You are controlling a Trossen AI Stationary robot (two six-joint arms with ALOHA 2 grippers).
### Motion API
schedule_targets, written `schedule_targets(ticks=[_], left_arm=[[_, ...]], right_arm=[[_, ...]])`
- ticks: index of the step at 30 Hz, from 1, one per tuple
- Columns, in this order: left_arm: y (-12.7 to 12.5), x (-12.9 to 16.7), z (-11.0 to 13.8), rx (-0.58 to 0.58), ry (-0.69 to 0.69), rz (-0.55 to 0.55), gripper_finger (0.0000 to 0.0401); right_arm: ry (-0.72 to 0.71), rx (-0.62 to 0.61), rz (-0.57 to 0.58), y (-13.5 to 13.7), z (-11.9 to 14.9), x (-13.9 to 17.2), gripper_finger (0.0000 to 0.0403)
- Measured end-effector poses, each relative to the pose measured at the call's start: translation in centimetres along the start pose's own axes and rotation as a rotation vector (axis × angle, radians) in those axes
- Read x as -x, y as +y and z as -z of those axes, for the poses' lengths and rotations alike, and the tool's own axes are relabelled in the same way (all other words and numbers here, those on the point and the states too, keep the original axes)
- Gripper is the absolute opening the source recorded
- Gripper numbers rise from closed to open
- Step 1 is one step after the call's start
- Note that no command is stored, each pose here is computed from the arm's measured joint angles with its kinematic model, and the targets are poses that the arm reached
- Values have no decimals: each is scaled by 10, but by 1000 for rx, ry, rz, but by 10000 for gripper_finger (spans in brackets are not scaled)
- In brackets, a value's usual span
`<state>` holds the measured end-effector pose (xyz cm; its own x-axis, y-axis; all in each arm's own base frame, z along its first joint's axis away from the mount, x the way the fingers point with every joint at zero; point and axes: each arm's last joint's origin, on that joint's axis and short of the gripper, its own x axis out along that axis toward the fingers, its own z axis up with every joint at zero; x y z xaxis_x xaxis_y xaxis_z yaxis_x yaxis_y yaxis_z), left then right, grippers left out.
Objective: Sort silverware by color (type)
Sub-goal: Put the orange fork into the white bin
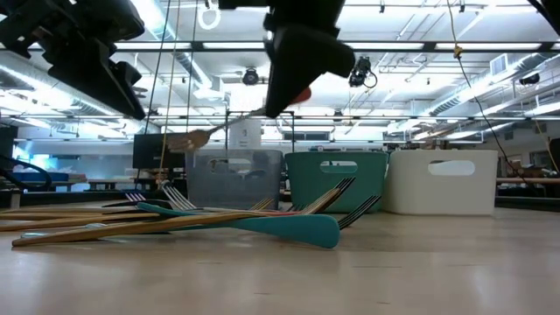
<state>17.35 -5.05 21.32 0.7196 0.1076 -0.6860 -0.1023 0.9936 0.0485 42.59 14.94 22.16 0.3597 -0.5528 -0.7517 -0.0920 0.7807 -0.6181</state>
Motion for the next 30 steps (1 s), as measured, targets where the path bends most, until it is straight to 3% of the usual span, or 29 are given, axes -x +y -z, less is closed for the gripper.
schedule_targets(ticks=[5,15,30], left_arm=[[0,0,0,1,-4,1,151],[0,0,-1,0,-7,2,151],[0,0,-1,0,-6,2,151]], right_arm=[[16,42,42,-7,5,16,16],[-6,-27,115,-32,18,51,16],[78,-45,199,-51,40,68,16]])
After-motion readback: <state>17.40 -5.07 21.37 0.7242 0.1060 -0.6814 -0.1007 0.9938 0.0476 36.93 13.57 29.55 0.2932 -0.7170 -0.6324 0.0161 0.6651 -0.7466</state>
